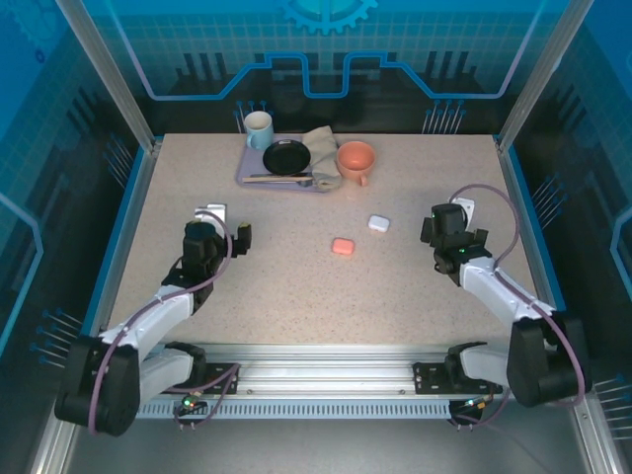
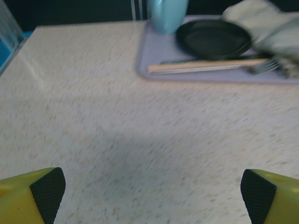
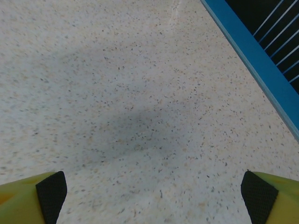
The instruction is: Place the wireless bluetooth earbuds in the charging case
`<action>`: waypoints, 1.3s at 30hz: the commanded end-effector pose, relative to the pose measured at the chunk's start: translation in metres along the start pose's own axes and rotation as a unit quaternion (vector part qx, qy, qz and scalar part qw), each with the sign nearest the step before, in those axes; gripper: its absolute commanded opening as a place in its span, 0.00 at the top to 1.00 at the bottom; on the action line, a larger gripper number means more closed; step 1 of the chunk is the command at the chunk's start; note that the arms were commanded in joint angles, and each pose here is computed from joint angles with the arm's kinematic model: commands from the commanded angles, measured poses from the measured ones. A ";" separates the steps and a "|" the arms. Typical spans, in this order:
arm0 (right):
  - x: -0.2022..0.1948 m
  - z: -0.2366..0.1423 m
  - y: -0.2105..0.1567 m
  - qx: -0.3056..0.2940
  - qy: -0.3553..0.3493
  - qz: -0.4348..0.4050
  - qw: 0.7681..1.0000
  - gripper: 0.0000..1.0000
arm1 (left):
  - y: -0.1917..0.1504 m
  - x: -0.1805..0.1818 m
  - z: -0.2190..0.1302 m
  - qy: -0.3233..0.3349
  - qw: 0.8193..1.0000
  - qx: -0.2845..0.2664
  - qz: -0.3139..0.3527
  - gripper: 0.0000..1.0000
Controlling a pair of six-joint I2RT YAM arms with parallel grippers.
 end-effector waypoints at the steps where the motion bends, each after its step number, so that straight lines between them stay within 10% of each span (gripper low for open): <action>1: -0.002 0.014 0.012 -0.084 -0.023 -0.001 0.996 0.00 | 0.011 0.011 0.010 0.006 0.998 -0.059 -0.032 0.01; 15: 0.043 0.030 0.005 -0.216 0.151 -0.054 0.963 0.00 | -0.017 0.006 0.058 -0.092 0.995 -0.017 -0.027 0.01; 39: 0.047 0.038 0.008 -0.177 0.188 -0.060 0.964 0.00 | -0.014 0.014 0.064 -0.067 0.997 0.000 -0.048 0.01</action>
Point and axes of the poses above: each hand's point on the last joint's axis, 136 mm out from that joint toward the fingers, its own z axis out along the fingers, its own x axis along the line the jaws close on, y = z × x, the point moved 5 cm from there along -z, back along the fingers, and after that the axes turned 10 degrees about -z, right-handed, at the moved point
